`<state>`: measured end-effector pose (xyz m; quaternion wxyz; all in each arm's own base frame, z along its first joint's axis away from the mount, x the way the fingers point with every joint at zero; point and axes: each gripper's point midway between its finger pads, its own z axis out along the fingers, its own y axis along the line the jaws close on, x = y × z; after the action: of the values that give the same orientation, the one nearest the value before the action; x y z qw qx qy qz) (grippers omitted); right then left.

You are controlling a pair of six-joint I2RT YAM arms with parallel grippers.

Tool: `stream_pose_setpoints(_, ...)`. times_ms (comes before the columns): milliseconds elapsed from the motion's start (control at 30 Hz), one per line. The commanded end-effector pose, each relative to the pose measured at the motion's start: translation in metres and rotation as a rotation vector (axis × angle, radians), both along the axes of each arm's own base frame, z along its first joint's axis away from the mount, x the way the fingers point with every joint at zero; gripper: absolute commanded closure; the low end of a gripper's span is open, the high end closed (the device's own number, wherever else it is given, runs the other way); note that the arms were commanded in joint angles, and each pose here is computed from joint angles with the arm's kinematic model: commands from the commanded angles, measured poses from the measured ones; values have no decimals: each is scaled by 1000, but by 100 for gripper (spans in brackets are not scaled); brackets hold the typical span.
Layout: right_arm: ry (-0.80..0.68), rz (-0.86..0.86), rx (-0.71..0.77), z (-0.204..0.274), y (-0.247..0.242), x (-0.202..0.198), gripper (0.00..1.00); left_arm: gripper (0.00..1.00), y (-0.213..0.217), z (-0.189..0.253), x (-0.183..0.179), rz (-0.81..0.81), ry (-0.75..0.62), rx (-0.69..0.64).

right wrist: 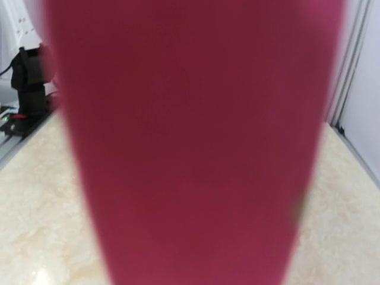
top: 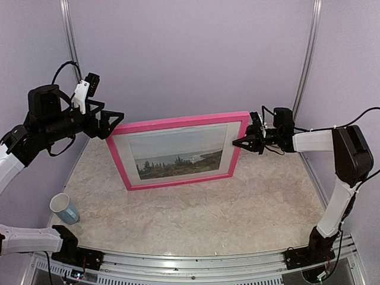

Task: Put the photo into the frame
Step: Pass from the left arm to the right, then turn over the photo frame.

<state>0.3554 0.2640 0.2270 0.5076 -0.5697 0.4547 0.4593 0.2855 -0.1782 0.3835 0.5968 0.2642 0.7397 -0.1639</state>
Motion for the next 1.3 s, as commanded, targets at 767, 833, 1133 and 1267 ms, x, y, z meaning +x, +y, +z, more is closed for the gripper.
stream_pose_setpoints(767,699,-140,-117,-8,17,54,100,4,24,0,-9,107,5,-242)
stream_pose_setpoints(833,752,-168,-122,-13,15,60,100,4,24,0,-10,102,8,-248)
stream_pose_setpoints(1133,1027,-224,-139,-55,-2,90,100,4,21,-13,-9,103,44,-281)
stream_pose_setpoints(1267,1099,-227,-135,-69,-8,98,100,3,27,-22,-4,151,67,-303)
